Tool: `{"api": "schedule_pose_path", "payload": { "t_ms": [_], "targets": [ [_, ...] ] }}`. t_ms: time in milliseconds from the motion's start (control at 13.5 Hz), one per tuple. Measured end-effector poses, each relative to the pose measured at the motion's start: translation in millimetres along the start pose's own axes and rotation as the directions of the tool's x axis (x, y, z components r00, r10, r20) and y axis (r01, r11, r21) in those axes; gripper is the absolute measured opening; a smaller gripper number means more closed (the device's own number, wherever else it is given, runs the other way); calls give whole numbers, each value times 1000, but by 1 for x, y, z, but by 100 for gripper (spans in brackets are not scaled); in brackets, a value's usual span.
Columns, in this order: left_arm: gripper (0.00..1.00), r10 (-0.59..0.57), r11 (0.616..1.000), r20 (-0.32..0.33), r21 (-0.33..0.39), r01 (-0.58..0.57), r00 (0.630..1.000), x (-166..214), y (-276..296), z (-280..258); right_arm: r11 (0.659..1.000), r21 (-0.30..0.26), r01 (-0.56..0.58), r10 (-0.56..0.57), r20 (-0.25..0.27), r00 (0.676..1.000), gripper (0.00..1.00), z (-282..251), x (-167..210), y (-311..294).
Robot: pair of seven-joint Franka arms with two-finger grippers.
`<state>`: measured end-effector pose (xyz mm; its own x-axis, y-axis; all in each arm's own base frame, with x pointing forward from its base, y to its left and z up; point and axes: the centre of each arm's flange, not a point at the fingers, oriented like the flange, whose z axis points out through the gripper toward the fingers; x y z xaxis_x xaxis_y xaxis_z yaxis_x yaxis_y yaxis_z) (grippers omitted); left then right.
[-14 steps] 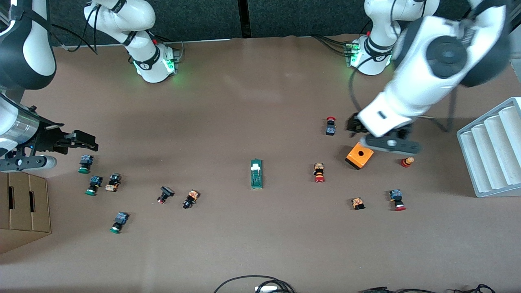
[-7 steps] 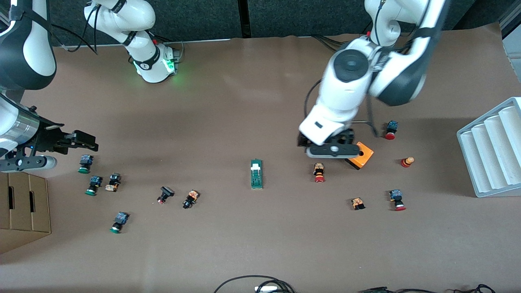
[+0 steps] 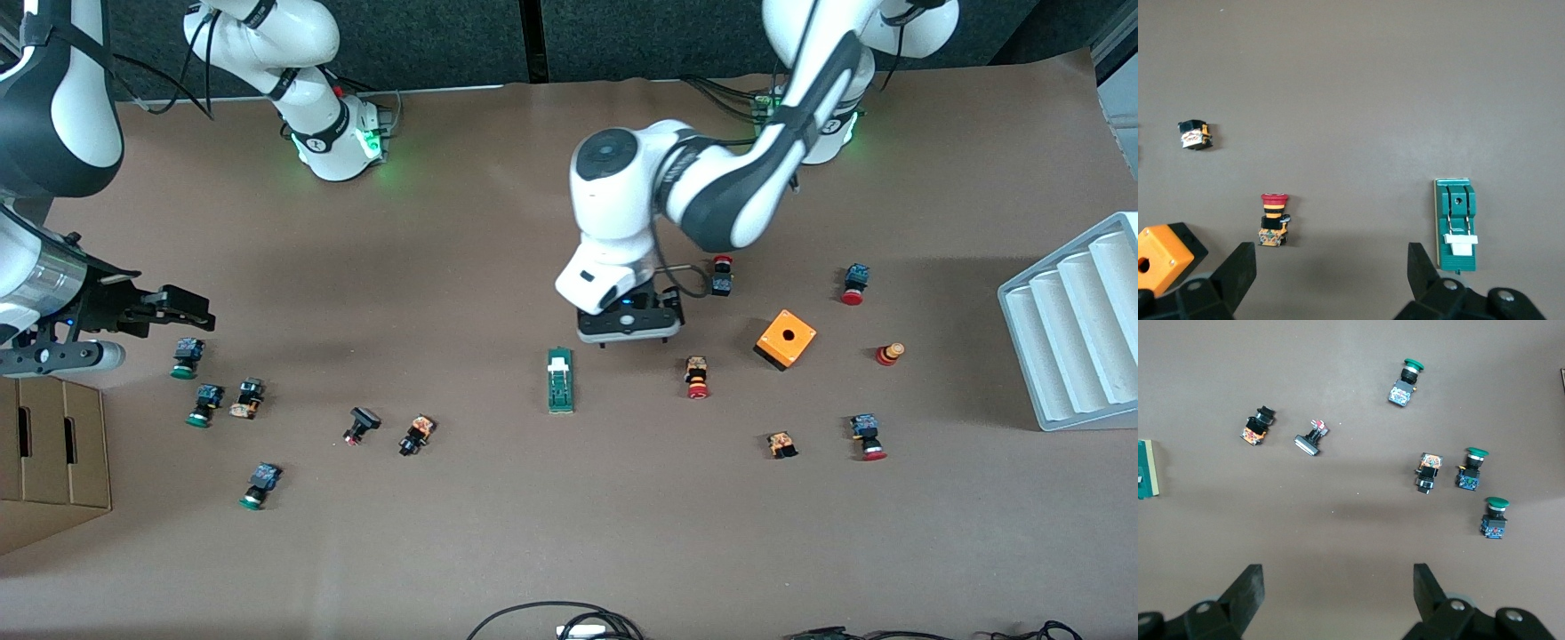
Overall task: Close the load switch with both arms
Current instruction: 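Move the left gripper over the green load switch, then lower the left gripper and grasp the green switch base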
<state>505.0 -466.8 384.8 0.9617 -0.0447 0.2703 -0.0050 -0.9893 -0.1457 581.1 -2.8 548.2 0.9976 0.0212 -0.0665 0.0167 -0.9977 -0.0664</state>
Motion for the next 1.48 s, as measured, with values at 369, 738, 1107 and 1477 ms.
{"api": "schedule_pose_path", "payload": {
  "t_ms": [369, 738, 1107, 1477],
  "targets": [
    [100, -77, 993, -65, -93, 71, 995, -31, 51, 0, 1000, 0, 0, 0, 1, 1000, 100, 1, 0, 0],
    [100, -192, 980, -181, -82, 180, 965, -76, 93, 13, 1000, 1, -1, 1, 8, 1000, 100, 6, 3, 1],
    [100, -229, 973, -279, -63, 221, 933, -108, 117, 58, 1000, 0, -6, 6, -6, 1000, 100, 11, 9, 4],
    [100, -217, 976, -402, -80, 202, 890, -146, 139, 100, 1000, 0, -11, 11, -5, 1000, 100, 12, 10, 7]
  ]
}}
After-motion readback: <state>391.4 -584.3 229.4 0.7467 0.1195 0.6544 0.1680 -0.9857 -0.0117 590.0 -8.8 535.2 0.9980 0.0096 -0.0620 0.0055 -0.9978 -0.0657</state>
